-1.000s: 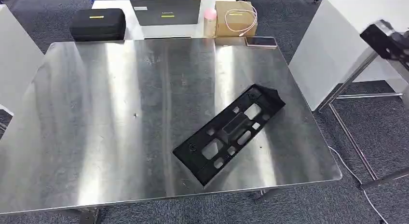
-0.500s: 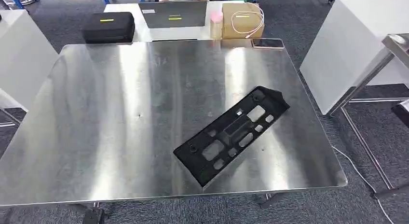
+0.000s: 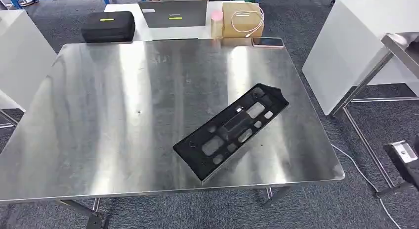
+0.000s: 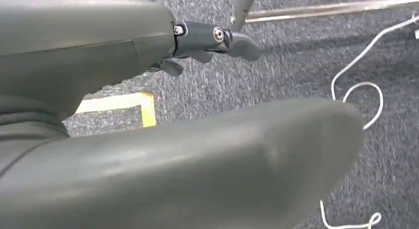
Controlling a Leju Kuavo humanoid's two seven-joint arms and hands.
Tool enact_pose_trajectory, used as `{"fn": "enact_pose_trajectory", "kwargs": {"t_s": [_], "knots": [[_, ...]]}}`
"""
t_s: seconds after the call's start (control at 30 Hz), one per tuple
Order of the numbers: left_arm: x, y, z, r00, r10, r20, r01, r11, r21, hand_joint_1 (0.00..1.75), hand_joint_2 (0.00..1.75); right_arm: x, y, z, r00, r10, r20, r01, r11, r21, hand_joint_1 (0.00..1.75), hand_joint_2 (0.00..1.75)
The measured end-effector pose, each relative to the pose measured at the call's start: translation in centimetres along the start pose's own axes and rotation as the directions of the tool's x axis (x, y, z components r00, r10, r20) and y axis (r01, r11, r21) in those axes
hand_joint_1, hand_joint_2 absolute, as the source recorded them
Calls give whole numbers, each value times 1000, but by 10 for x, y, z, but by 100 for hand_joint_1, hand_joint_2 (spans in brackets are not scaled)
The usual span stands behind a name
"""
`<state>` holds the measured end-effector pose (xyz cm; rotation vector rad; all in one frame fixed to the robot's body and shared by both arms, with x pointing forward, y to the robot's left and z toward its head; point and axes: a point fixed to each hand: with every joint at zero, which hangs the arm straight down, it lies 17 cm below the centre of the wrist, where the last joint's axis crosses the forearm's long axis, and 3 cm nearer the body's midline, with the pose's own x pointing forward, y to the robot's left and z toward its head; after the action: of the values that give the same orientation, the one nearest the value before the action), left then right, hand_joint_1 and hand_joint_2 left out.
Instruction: Take the parts from the cabinet and place them on the table.
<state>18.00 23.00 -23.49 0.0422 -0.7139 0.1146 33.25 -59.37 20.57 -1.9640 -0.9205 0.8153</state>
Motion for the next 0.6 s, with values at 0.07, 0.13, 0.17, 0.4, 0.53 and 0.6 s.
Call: {"fn": "enact_pose_trajectory", "kwargs": {"t_s": [0.07, 0.13, 0.17, 0.4, 0.53, 0.6], "knots": [[0, -1, 0, 1000, 0, 0, 0, 1000, -2, 0, 0, 6, 4, 12, 1000, -16, -13, 16, 1000, 6, 0, 0], [1, 0, 0, 1000, -2, 1, 2, 1000, -1, 0, 0, 12, 7, 21, 999, -30, -22, 30, 1000, 7, 0, 0], [0, 0, 0, 1000, -3, -1, 3, 1000, -1, 0, 0, 19, 11, 30, 999, -41, -22, 42, 999, 9, 0, 0], [-1, 0, 0, 1000, -10, -2, 10, 1000, 0, 0, 0, 46, 62, 98, 986, -129, -103, 140, 984, 112, 0, 0], [-2, 1, 1, 1000, -14, -4, 14, 1000, -1, 0, 0, 48, 83, 124, 979, -140, -149, 167, 969, 183, 0, 0], [-2, 2, 0, 1000, -20, -5, 20, 1000, 0, 0, 0, 55, 88, 129, 977, -157, -143, 183, 963, 199, 0, 0]]}}
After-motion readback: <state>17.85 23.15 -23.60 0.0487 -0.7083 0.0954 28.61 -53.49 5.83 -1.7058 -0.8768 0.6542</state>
